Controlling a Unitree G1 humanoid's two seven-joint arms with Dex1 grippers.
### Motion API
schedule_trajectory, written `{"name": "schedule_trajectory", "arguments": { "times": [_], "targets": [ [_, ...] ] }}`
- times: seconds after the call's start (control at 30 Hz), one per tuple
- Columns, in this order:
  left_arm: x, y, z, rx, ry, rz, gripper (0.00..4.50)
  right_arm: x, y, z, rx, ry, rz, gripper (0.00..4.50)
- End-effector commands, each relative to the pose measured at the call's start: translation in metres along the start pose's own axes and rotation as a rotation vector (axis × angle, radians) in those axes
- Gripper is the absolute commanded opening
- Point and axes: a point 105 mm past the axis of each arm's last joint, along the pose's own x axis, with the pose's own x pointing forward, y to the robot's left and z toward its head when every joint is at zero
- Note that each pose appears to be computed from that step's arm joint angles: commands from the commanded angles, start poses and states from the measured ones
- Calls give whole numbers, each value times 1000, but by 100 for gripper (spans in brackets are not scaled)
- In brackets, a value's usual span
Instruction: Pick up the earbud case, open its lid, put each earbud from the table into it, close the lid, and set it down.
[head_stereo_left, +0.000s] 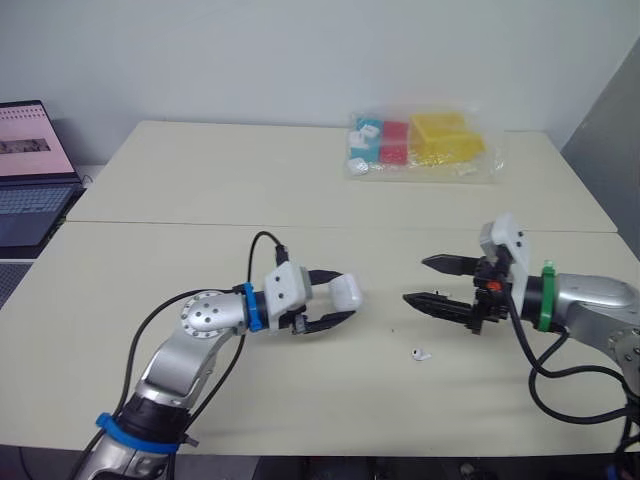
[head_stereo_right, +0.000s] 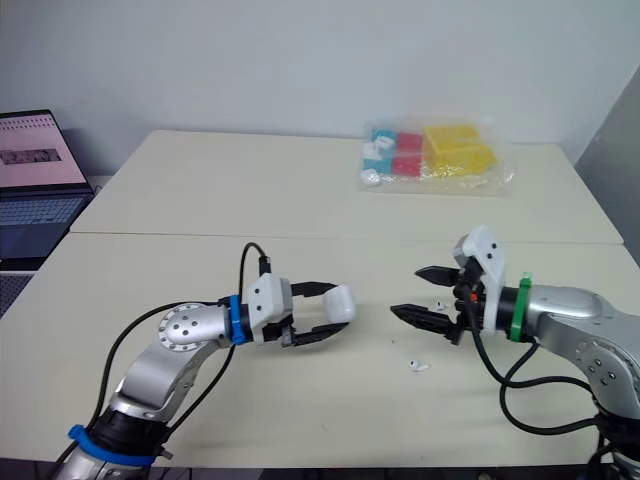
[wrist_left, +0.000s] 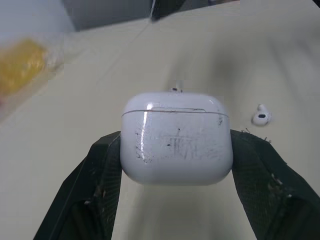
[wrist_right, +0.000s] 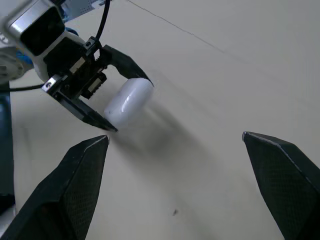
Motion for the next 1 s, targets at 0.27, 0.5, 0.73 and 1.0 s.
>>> {"name": "schedule_trajectory", "arguments": {
  "times": [0.27, 0.5, 0.73, 1.0],
  "targets": [
    [12, 2, 26, 288, -191, -2, 279, 17, 25, -4, 263, -20, 152, 450],
    [9, 2, 29, 298, -212, 17, 279, 28, 23, -11, 307, -20, 154, 450],
    [8, 3, 33, 310, -221, 26, 279, 34, 27, -6, 330, -36, 198, 410],
    [8, 1, 36, 298, -231, 35, 279, 37, 32, -1, 349, -40, 244, 131]
  ]
}}
